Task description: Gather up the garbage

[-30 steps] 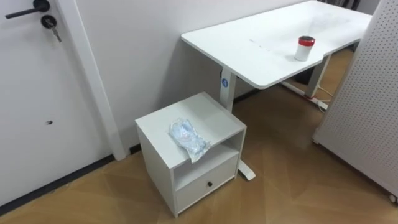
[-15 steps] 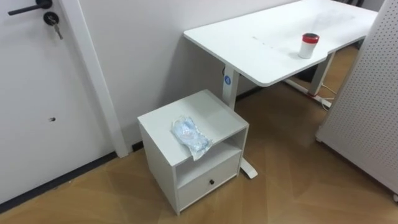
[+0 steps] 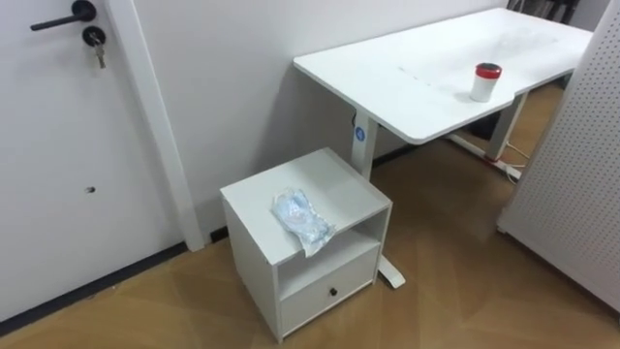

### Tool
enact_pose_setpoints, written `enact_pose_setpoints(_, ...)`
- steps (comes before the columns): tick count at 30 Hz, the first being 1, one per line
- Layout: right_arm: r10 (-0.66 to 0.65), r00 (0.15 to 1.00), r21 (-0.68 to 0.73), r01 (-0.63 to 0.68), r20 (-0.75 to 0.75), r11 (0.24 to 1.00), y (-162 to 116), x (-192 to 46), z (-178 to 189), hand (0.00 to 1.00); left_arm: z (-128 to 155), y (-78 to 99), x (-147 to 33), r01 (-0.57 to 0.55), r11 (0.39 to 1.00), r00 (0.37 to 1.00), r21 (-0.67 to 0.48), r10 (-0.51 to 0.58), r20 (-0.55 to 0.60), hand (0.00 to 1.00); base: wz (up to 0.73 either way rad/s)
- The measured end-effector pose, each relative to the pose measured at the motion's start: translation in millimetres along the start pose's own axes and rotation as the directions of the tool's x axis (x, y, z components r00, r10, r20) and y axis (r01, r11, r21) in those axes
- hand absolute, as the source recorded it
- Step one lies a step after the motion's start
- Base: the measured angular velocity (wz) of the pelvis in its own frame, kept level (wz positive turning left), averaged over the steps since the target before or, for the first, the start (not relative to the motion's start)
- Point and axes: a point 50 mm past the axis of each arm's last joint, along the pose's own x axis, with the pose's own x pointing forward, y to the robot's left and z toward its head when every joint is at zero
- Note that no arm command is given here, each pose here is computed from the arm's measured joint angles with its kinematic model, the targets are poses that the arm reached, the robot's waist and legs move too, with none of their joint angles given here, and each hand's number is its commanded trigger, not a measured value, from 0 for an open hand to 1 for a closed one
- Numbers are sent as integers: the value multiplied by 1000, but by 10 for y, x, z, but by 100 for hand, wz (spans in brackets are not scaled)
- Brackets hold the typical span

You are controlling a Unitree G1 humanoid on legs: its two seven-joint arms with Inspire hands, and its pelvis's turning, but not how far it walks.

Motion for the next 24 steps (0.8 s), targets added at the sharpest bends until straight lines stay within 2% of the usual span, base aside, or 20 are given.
enact_pose_setpoints(7,-20,1000,-21,20,11,1000,-64,-4,38,100,25,13,2,-3,1000,1000,2,3,-2,0,-1)
enact_pose_setpoints(11,-38,999,-13,38,9,999,-100,-6,35,100,21,44,2,-9,1000,1000,21,10,-20,0,42)
enact_pose_setpoints(13,-86,996,-21,86,-23,996,-232,-20,-56,100,20,33,0,-7,1000,1000,23,7,-11,0,32)
enact_pose_setpoints(16,-123,992,-112,120,-24,986,-323,-31,-23,100,-201,53,-21,-14,1000,998,7,14,-58,0,-61)
enact_pose_setpoints(18,-126,992,-161,122,-17,979,-329,-33,-24,100,-234,97,-25,-25,1000,998,-1,25,-65,0,-51)
enact_pose_setpoints(21,-113,993,-190,114,15,975,-284,-30,53,100,-135,101,-15,-24,1000,1000,-5,24,-7,0,-47)
enact_pose_setpoints(24,-109,992,-214,119,57,970,-208,-27,148,100,85,124,-5,-30,999,997,-29,32,66,0,-28)
